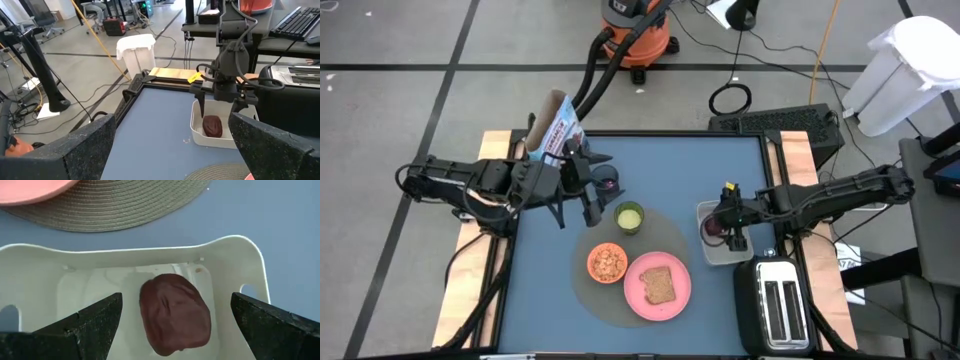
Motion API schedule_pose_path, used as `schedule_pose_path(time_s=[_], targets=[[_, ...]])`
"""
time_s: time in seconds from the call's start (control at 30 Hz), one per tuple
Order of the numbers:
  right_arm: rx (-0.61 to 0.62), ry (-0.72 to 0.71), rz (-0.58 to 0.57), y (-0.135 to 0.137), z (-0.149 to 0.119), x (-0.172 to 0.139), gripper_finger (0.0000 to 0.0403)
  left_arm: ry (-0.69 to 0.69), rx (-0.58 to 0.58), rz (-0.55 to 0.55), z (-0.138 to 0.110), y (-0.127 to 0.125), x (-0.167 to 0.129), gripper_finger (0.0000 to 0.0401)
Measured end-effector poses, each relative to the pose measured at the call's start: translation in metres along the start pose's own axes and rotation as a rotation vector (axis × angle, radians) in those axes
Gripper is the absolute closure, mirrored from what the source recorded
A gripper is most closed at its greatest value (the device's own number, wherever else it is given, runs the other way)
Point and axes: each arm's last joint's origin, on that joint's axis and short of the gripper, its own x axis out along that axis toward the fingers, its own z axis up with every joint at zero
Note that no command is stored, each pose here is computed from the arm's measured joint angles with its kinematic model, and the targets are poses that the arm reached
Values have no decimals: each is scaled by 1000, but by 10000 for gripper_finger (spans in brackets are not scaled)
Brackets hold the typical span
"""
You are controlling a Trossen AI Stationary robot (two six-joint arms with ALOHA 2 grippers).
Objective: Arrange a breakfast setting
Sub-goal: Put the apple on the gray placemat to the right of the cup of milk
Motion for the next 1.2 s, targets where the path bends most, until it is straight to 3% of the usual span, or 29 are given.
schedule_pose_path(time_s=[0.8, 1.2], targets=[[31, 178, 0, -9, -8, 37, 36, -5, -2, 0, 1, 0, 0, 9], [25, 223, 28, -9, -9, 45, 111, -5, -2, 0, 1, 0, 0, 9]])
